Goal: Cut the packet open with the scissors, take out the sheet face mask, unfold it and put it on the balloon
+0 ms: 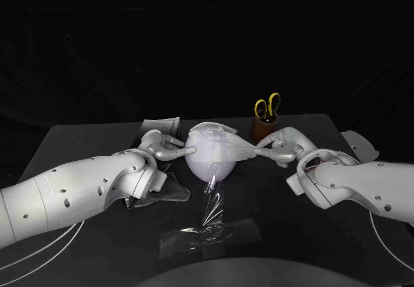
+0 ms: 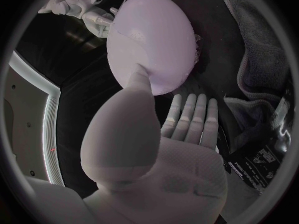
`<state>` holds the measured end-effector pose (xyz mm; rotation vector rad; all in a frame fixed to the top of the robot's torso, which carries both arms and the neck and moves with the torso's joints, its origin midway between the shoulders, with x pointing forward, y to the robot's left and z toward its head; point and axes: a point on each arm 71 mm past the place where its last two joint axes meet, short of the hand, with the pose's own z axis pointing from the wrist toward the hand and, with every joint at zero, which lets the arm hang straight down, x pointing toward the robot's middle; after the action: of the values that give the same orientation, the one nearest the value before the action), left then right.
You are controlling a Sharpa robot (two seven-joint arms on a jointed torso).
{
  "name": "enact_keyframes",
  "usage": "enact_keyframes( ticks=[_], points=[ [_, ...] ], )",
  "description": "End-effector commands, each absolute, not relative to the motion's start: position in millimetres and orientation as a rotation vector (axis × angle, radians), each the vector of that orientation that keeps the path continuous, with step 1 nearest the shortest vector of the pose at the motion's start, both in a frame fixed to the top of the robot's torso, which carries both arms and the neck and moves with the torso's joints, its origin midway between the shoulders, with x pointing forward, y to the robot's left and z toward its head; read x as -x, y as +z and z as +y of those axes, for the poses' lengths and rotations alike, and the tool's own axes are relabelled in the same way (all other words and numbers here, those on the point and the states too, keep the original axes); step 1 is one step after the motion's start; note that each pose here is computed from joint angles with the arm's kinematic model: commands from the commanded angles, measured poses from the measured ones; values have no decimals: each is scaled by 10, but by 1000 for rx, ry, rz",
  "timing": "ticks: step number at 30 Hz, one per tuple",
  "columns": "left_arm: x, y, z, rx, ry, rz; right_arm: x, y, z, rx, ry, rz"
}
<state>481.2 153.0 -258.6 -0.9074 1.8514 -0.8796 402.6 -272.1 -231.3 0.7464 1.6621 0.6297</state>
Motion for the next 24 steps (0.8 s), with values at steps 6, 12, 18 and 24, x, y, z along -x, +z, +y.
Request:
enact_keyframes(
  ticks=[6,12,18,24],
  points=[
    [-4820,-2620,1518,914,-852,1863,-4026,-2317,-2760,-708,621,1711],
    [-4824,-2621,1514,913,-852,1863,-3993,-2338,-2749,-688,622,1776],
    [-4827,-2623,1515,913,-851,1862,-3933,-2357,-2736,-666,616,1850],
    [-4829,-2623,1520,914,-849,1862,-3889,-2357,-2734,-657,610,1881]
  ],
)
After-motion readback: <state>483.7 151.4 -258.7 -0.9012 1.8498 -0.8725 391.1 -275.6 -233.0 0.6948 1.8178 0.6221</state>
